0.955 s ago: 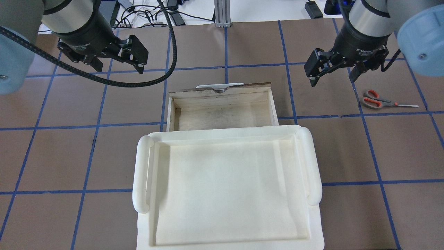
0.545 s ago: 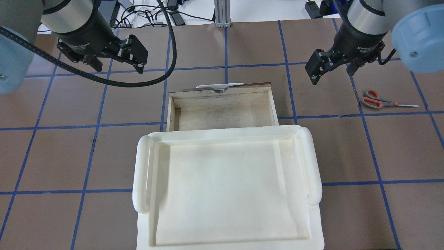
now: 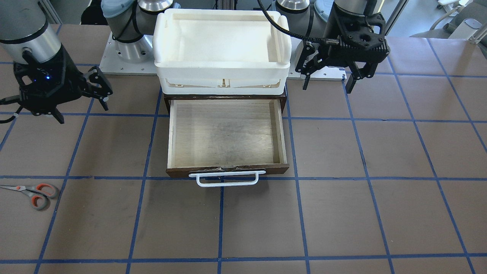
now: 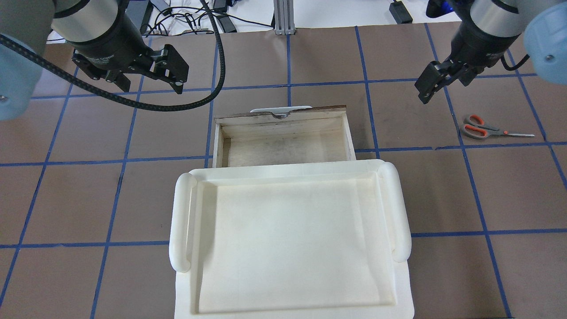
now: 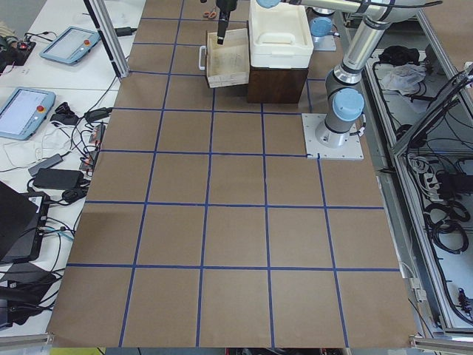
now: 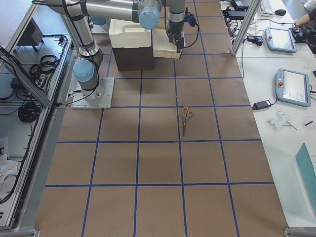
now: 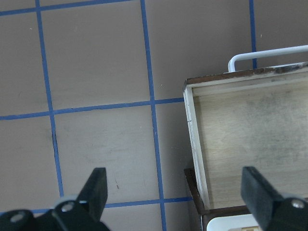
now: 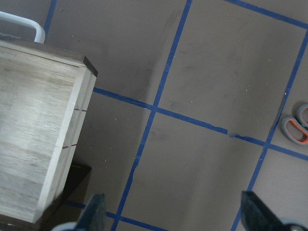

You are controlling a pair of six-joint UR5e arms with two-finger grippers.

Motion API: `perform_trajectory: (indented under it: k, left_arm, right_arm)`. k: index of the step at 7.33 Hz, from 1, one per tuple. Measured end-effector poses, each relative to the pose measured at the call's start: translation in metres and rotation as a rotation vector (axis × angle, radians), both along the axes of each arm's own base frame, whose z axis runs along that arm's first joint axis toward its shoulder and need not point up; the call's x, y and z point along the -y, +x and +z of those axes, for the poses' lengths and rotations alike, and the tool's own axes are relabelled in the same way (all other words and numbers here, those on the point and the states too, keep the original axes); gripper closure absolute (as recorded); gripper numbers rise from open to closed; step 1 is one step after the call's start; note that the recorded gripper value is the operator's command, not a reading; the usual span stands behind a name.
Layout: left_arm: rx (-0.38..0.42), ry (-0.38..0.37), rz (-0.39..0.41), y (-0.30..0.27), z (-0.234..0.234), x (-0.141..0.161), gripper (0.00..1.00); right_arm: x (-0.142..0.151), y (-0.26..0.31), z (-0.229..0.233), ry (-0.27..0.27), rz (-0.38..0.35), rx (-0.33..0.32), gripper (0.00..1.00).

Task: Put scissors in drawer and close it
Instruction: 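Position the right gripper above the scissors and lower it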

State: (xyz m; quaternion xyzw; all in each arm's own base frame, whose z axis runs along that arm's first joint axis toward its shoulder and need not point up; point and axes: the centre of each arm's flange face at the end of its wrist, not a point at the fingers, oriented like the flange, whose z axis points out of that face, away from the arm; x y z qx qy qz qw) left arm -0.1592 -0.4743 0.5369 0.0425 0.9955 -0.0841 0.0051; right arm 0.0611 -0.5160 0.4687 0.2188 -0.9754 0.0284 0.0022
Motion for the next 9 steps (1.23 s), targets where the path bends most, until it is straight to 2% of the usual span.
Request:
perform_trajectory:
  k: [4,7,9]
  left_arm:
    - [0.000,0.000,0.000,0.000,0.000,0.000,0.00]
    - [0.002,-0.001,0.000,0.000,0.001,-0.001,0.00]
    - [0.002,0.000,0.000,0.000,0.001,-0.001,0.00]
  right_arm:
    - [0.025,-0.109,-0.033,0.025,0.417,-0.009,0.00]
    - [0.055,-0.180,-0.081,0.015,0.632,-0.025,0.00]
    - [0.074,-0.224,-0.126,0.017,0.738,-0.020,0.00]
